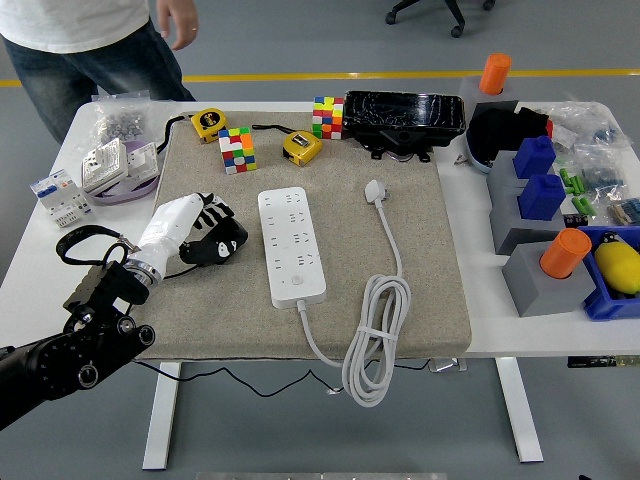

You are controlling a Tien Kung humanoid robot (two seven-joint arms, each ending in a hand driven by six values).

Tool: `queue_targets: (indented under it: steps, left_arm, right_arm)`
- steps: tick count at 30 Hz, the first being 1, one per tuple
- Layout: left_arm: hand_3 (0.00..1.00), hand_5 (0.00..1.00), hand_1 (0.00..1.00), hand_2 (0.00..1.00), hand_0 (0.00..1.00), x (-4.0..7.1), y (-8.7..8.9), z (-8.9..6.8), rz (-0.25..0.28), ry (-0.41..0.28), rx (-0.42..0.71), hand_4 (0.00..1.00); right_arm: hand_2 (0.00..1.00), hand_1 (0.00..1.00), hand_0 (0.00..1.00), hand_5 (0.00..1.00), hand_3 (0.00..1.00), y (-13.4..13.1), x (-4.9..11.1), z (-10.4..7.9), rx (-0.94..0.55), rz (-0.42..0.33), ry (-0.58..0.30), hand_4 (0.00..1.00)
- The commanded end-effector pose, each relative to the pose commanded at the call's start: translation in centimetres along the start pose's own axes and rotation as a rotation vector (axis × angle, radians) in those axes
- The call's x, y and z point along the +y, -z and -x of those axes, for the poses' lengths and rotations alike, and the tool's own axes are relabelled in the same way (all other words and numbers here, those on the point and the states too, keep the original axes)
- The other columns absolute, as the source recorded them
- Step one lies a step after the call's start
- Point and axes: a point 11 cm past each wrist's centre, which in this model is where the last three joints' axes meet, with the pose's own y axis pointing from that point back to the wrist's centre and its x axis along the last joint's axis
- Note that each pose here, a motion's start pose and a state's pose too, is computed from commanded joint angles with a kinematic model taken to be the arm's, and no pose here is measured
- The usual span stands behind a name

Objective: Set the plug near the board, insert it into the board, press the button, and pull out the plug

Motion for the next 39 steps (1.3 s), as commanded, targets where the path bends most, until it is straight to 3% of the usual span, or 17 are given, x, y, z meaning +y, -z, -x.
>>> queue_targets:
  steps: [1,6,7,8,12,13,19,20,21,30,32,39]
  left_arm:
    - [0.706,0.121,0.660,0.676,0.533,0.0,0.0,-0.1,0.002,-0.004,0.003,0.998]
    - [0.706,0.121,0.660,0.676,0.533,0.1,-0.2,-0.4,0.008,-0.018,0.020,0.998]
    - [0.730,0.186,0.674,0.699,0.548,0.1,-0.2,-0.4,0.008,-0.019,0.024,0.998]
    - [0.730,0.186,0.674,0.699,0.548,0.1,-0.2,-0.4,0.008,-0.022,0.028,0.998]
    - [0.730,0.186,0.674,0.699,0.548,0.3,-0.5,-0.9,0.003,-0.041,0.099,0.998]
    - [0.630,0.170,0.670,0.639,0.538,0.4,-0.6,-1.1,0.004,-0.051,0.149,0.930]
    - [0.630,0.170,0.670,0.639,0.538,0.9,-0.7,-2.7,-0.008,-0.122,0.426,0.930]
    - [0.575,0.187,0.632,0.573,0.522,1.0,-0.7,-3.1,-0.012,-0.140,0.468,0.841]
    - [0.575,0.187,0.632,0.573,0.522,1.1,-0.6,-3.4,-0.015,-0.155,0.494,0.841]
    - [0.558,0.204,0.606,0.557,0.514,2.2,-0.1,-7.8,-0.002,-0.298,0.677,0.812]
    - [0.554,0.214,0.579,0.549,0.510,2.4,0.5,-8.6,-0.019,-0.324,0.687,0.799]
    - [0.552,0.218,0.585,0.547,0.507,3.3,3.1,-9.3,-0.090,-0.361,0.727,0.787]
  right_arm:
    - [0.692,0.687,0.677,0.528,0.597,0.0,0.0,0.0,-0.001,0.000,-0.001,0.933]
    - [0.692,0.687,0.677,0.528,0.597,0.0,0.0,0.0,-0.002,-0.001,-0.001,0.933]
    - [0.692,0.687,0.677,0.528,0.597,0.1,0.0,0.0,-0.002,-0.002,-0.001,0.933]
    - [0.693,0.687,0.676,0.528,0.596,0.1,0.0,0.0,-0.002,-0.002,-0.001,0.933]
    - [0.693,0.687,0.676,0.528,0.596,0.1,0.0,0.0,-0.001,-0.002,0.000,0.933]
    - [0.693,0.687,0.676,0.528,0.595,0.0,0.0,0.0,-0.001,-0.001,0.000,0.933]
    - [0.693,0.687,0.676,0.528,0.595,-0.2,0.0,0.1,-0.001,0.004,0.001,0.933]
    - [0.693,0.687,0.677,0.529,0.595,-0.1,0.0,0.1,0.000,0.003,0.000,0.933]
    - [0.693,0.687,0.677,0.529,0.595,0.0,0.0,0.1,0.000,0.001,0.000,0.933]
    - [0.694,0.687,0.676,0.528,0.595,1.4,-0.1,0.2,0.016,-0.022,0.001,0.933]
    - [0.694,0.687,0.677,0.528,0.595,1.8,-0.1,0.3,0.026,-0.027,0.002,0.933]
    - [0.694,0.687,0.677,0.529,0.595,2.1,-0.1,0.5,0.034,-0.029,0.005,0.933]
